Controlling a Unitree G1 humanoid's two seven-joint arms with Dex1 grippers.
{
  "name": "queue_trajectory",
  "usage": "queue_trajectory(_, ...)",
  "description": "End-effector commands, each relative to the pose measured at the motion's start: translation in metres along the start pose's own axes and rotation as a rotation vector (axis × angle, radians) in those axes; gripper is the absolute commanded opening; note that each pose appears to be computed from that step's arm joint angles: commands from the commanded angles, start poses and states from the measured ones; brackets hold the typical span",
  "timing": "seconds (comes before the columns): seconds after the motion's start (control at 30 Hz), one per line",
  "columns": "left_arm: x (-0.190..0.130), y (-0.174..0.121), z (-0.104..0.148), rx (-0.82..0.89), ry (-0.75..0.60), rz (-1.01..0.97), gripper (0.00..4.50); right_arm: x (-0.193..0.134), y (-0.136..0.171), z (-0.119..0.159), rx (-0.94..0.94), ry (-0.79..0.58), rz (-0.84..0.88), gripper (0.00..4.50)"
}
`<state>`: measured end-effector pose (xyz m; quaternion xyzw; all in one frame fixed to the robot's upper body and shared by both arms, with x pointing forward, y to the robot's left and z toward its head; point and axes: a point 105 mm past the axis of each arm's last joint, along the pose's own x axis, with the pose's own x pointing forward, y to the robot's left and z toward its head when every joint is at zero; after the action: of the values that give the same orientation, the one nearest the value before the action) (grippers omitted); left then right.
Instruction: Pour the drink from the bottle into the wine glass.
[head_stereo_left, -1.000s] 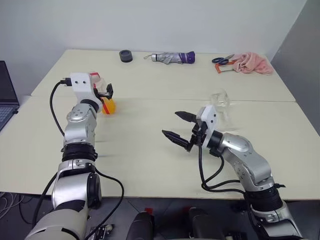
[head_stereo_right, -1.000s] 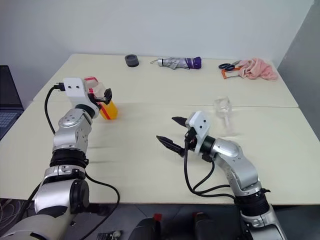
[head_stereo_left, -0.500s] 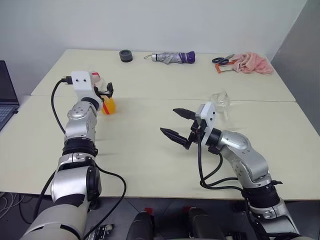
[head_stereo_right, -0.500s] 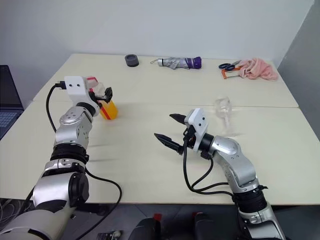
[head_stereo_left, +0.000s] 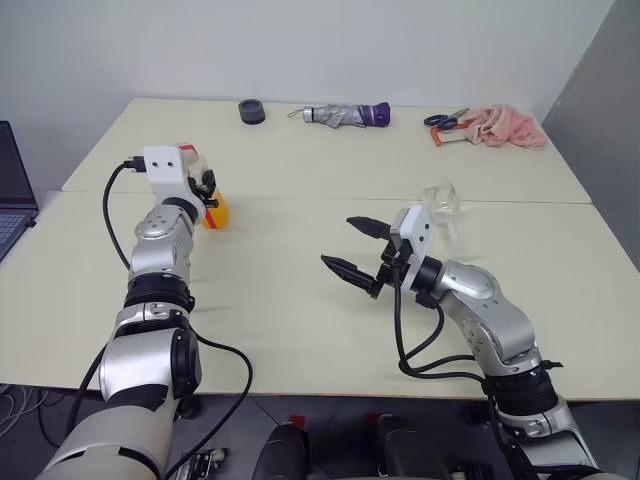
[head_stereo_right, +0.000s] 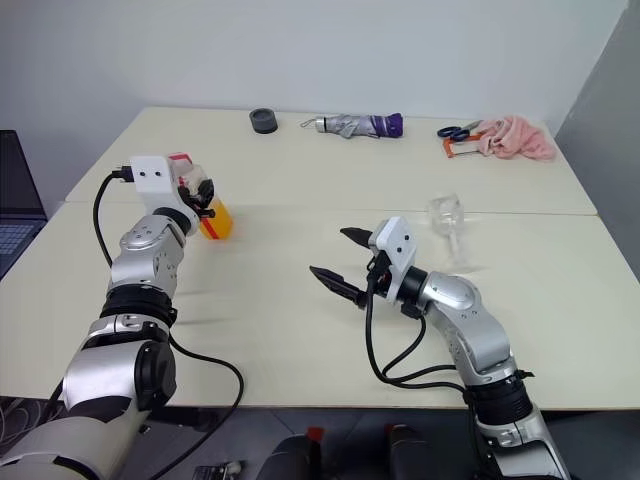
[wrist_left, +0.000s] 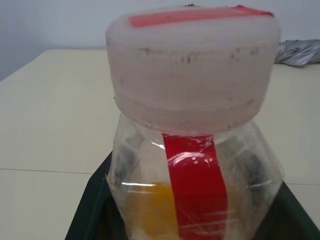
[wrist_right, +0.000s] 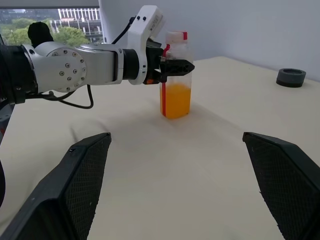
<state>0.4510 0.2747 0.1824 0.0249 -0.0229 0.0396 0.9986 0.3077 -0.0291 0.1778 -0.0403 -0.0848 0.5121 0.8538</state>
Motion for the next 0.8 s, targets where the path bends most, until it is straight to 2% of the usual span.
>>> queue_trajectory(0.03,0.001,-0.004,0.027,0.03,-0.096,-0.026,1.88,0.001,-0.001,0.018,-0.05,-0.061,-0.001,4.5)
queue_trajectory(0.23,-0.013,-0.055,0.031,-0.007,-0.157,-0.294,1.88,-0.025,-0.022,0.031,-0.156,-0.068,-0.12,4.5)
queue_trajectory(0.3,-0.027,-0.089,0.035,-0.049,-0.171,-0.473,1.87,-0.043,-0.028,0.036,-0.189,-0.053,-0.161,4.5)
queue_trajectory(0.4,-0.043,-0.113,0.039,-0.061,-0.18,-0.61,1.87,-0.056,-0.03,0.039,-0.212,-0.033,-0.182,4.5)
queue_trajectory(0.53,-0.09,-0.167,0.041,-0.086,-0.152,-1.011,1.87,-0.081,-0.014,0.046,-0.177,0.026,-0.09,4.5)
queue_trajectory(0.67,-0.12,-0.186,0.035,-0.039,-0.083,-1.258,1.87,-0.084,-0.01,0.054,-0.126,0.025,-0.087,4.5)
queue_trajectory(0.8,-0.142,-0.197,0.017,0.122,-0.017,-1.453,1.87,-0.08,-0.009,0.064,-0.056,-0.016,-0.092,4.5)
